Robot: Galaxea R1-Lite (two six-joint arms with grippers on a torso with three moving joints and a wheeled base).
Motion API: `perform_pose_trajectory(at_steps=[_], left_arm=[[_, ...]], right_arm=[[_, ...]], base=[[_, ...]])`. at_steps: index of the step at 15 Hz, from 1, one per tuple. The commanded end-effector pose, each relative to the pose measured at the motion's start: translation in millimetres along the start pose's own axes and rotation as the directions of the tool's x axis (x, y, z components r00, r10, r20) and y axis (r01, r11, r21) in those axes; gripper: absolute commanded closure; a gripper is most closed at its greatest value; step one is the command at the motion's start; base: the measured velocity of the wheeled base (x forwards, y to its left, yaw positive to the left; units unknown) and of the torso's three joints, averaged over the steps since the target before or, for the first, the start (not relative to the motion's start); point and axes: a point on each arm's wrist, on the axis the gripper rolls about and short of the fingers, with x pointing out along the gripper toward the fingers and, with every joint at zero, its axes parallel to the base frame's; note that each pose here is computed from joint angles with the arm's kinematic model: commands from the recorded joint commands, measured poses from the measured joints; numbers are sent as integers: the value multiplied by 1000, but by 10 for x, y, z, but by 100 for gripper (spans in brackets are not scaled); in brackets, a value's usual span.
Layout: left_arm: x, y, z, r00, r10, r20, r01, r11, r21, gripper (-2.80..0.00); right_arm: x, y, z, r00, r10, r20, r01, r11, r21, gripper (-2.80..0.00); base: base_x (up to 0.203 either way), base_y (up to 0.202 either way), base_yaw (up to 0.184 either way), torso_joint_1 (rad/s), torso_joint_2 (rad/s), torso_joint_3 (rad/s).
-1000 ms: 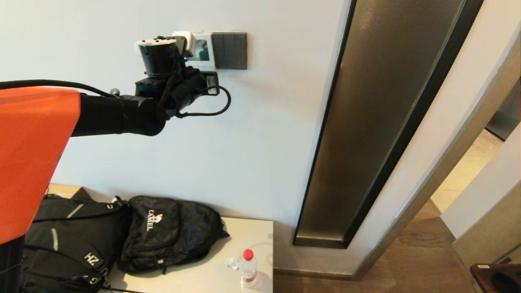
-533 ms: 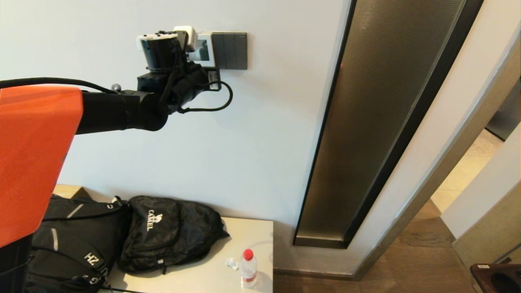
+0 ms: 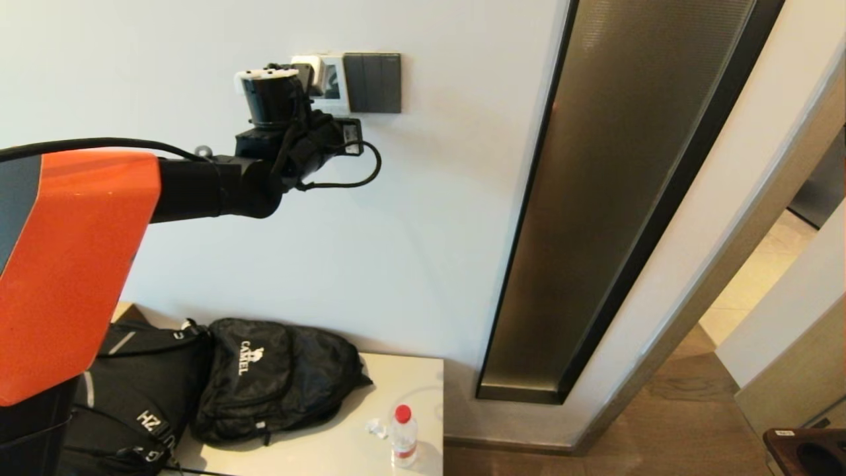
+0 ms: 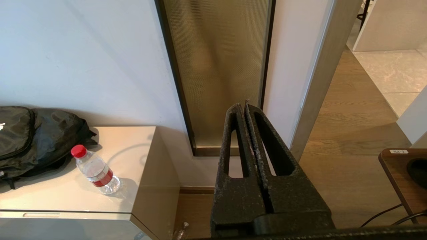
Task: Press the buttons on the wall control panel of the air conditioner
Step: Turn on the central air conditioner
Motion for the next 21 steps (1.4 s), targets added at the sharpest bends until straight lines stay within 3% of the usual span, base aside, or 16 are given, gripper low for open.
perform_pose_trajectory(at_steps=[1,7,10,21], left_arm=[[-25,27,68,1000,6,17,-6,1000,-1,0],[-40,7,56,1000,1,31,-1,1000,-4,0],[-52,7,130,995,4,96,-3,1000,-10,0],[37,21,-18,998,6,68,-6,1000,-6,0]], right_arm=[[1,0,1,1000,0,-1,0,1000,0,0],[1,0,1,1000,0,-1,0,1000,0,0],[1,0,1,1000,1,-1,-1,1000,0,0],[1,0,1,1000,1,-1,-1,1000,0,0]], base=[[0,0,0,0,0,0],[0,0,0,0,0,0],[0,0,0,0,0,0],[0,0,0,0,0,0]])
